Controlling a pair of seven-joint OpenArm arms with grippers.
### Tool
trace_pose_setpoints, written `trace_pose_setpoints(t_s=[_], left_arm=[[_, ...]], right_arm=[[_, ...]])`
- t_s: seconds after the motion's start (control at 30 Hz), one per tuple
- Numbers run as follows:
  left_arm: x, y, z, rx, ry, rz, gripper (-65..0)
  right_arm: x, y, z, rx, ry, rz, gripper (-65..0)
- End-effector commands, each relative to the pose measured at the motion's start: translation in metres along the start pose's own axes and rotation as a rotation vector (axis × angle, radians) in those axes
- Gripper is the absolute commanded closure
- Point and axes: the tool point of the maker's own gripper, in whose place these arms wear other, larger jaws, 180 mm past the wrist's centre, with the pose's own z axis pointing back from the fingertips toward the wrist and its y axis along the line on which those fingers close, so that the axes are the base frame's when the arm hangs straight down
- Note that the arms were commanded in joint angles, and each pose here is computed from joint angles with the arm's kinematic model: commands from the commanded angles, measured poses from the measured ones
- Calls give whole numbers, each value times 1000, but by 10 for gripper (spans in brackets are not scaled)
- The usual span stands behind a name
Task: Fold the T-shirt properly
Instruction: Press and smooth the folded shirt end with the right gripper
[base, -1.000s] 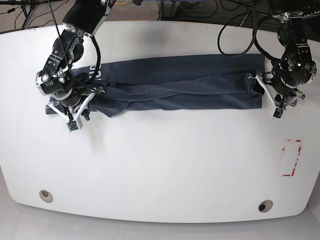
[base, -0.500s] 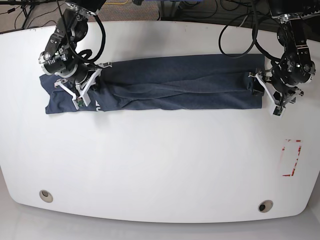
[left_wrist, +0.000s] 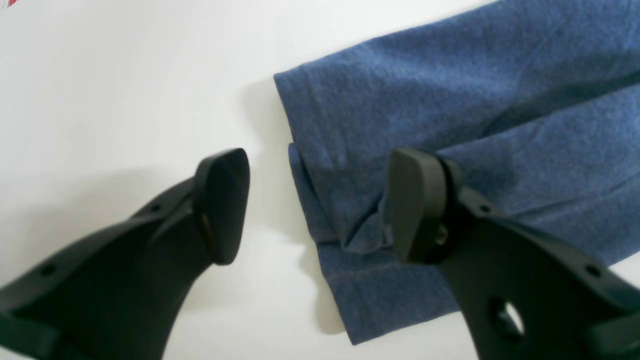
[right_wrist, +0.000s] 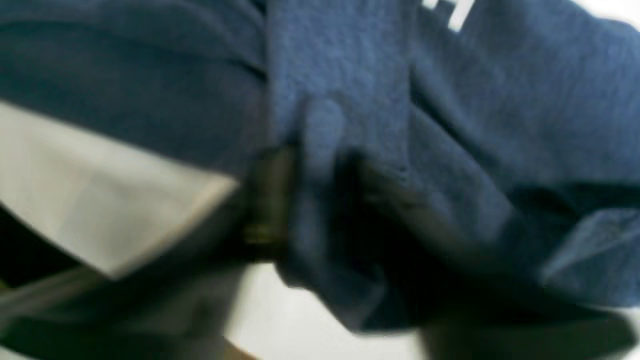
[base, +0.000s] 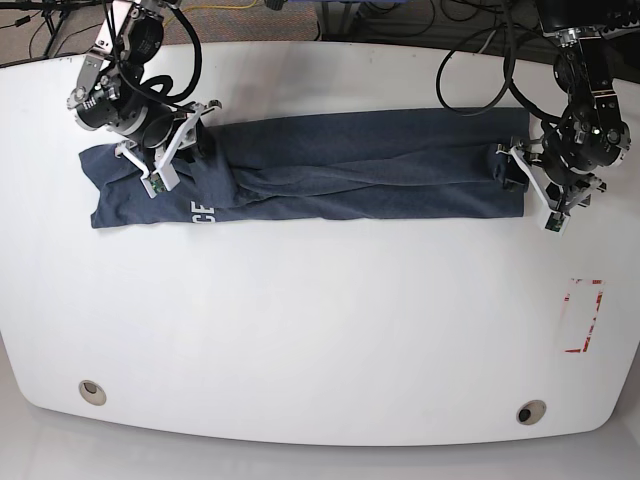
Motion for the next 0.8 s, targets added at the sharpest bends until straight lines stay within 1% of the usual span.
trace_pose_setpoints(t_s=[0.0,0.1,0.17,0.23,0.3,0.4,0.5,0.67,0.73,0.77], left_arm=[[12,5,4,12,-37,-11,-408],[12,4,4,11,-40,-10,-408],[12,4,4,9,-41,-9,-408],[12,1,3,3,-43,-2,-408],[12,-3,2,-6,-47,6,-408],[13,-9,0,-19,-54,20,-408],[13,-15,-2,-32,-59,33,-408],[14,-29,-6,-60,-69,63,-408],[13,-31,-7,-65,-68,70,-408],[13,-33,-7,-68,-69,73,-408]], right_arm=[[12,0,9,25,-52,17,-395],[16,3,13,62,-78,19,-522],[20,5,17,90,-99,21,-568],[23,6,20,108,-112,26,-568],[26,5,24,121,-126,33,-553],[30,3,27,122,-131,45,-517],[31,1,27,115,-134,48,-463],[28,-2,21,75,-109,49,-320],[25,-3,16,50,-93,42,-257],[23,-6,14,26,-78,42,-211]])
